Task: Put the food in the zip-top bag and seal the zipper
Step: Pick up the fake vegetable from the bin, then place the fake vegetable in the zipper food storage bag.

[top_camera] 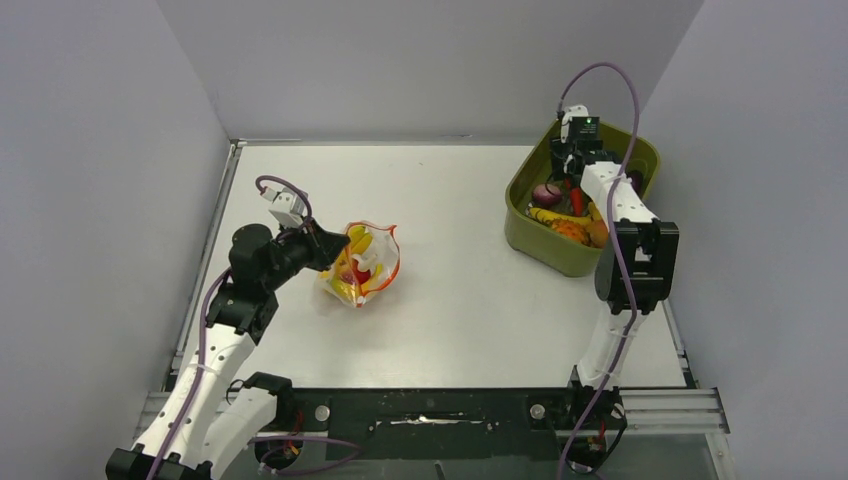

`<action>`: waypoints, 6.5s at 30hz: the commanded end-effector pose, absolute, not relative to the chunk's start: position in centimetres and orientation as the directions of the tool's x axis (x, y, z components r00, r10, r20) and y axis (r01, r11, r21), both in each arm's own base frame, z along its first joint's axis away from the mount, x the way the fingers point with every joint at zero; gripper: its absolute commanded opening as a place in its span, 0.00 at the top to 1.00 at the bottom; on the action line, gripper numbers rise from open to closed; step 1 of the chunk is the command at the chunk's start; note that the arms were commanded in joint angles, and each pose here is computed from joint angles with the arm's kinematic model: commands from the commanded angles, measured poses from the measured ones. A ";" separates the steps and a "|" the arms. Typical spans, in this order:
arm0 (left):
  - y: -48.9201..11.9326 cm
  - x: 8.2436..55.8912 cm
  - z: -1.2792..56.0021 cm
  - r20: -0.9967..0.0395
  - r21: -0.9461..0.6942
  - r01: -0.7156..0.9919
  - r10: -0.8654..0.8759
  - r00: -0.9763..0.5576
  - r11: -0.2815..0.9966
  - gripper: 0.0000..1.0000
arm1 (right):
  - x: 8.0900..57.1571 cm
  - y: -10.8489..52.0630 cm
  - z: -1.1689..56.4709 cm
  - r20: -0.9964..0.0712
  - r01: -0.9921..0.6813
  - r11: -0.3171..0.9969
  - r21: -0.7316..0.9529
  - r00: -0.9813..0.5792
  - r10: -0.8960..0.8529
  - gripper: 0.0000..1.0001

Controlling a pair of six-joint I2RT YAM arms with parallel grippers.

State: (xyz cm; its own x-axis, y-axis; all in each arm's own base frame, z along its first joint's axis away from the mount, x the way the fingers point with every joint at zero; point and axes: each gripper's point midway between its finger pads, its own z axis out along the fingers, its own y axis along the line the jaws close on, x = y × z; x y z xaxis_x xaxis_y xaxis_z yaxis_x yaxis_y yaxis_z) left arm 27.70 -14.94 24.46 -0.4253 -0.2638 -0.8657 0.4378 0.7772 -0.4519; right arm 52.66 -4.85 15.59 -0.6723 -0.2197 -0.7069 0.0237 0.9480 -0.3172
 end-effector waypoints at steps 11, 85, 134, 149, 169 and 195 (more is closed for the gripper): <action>-14.2 28.4 25.7 -0.896 -0.407 0.440 -0.258 -0.361 0.800 1.00 | 58.8 -7.2 15.2 -0.807 -0.008 0.990 -0.141 -0.578 -0.120 0.44; -14.0 28.2 25.8 -0.901 -0.400 0.438 -0.258 -0.349 0.805 1.00 | 58.9 -9.5 19.0 -0.860 0.016 0.986 -0.166 -0.492 -0.137 0.68; -15.3 28.6 26.6 -0.799 -0.575 0.378 -0.400 -0.448 0.725 1.00 | 30.7 25.2 40.3 -0.785 -0.748 0.477 -0.462 0.595 0.173 0.71; -15.5 27.5 27.2 -0.831 -0.530 0.438 -0.341 -0.440 0.726 1.00 | 22.4 33.7 35.8 -0.693 -0.709 -0.066 -0.702 0.658 0.296 0.68; -16.3 25.8 27.1 -0.830 -0.524 0.499 -0.283 -0.480 0.690 1.00 | 14.8 39.8 31.6 -0.710 -0.541 -0.462 -0.703 0.487 0.509 0.67; -16.5 24.7 28.4 -0.824 -0.529 0.516 -0.263 -0.502 0.673 1.00 | 24.9 42.9 23.1 -0.842 -0.726 -0.435 -0.533 0.404 0.357 0.65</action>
